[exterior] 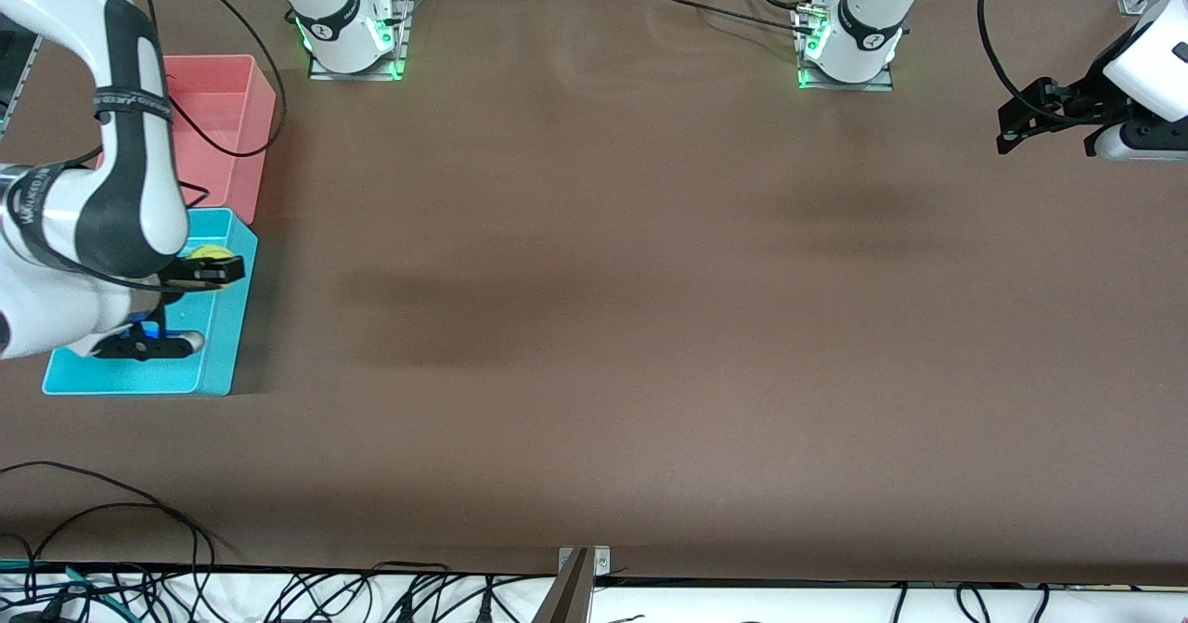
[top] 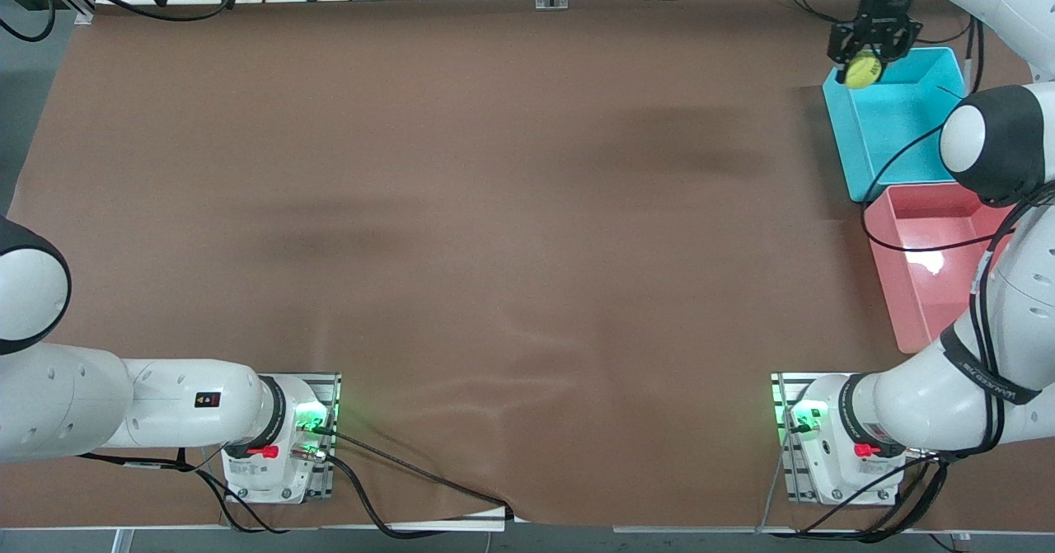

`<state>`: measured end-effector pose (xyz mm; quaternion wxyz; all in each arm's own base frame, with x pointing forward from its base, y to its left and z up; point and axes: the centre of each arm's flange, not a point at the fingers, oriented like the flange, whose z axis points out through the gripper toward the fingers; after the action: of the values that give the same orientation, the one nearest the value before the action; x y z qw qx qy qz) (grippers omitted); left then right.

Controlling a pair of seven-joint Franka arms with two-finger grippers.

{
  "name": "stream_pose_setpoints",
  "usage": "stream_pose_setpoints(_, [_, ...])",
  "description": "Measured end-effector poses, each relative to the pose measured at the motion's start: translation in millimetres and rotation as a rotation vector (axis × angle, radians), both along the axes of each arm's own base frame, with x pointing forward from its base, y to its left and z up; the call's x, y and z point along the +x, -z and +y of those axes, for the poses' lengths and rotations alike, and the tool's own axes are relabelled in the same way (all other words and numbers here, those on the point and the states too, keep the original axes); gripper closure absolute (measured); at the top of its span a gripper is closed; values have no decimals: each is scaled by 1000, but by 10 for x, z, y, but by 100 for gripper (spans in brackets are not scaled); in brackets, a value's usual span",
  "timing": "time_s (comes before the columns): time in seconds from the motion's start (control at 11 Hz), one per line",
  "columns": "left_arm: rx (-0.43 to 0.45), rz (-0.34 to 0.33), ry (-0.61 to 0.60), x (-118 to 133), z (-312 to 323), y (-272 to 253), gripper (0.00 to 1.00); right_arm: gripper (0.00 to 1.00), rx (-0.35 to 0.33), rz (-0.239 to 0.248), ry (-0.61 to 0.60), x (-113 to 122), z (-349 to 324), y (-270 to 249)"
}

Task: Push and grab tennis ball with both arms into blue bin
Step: 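Carry the ball with the right gripper into the blue bin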

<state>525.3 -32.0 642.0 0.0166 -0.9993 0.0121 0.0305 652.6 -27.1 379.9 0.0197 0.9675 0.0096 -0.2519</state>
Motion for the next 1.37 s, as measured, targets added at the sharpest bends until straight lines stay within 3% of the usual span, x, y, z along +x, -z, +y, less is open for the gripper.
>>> stream_pose_setpoints(0.18, [0,0,-1,0,5,0,0,34,31,23,-38,-143,-463,72])
stream_pose_setpoints(0.27, [0,0,-1,0,3,0,0,34,33,9,-33,-231,-702,150])
stream_pose_setpoints(0.64, [0,1,-1,0,3,1,0,34,42,-112,13,-850,-1248,679])
stream_pose_setpoints(1.0, [0,1,-1,0,5,1,0,34,47,-185,-31,-1256,-1430,1180])
stream_pose_setpoints(1.37, [0,1,-7,2,40,1,0,34,32,-213,-44,-1382,-1445,1425])
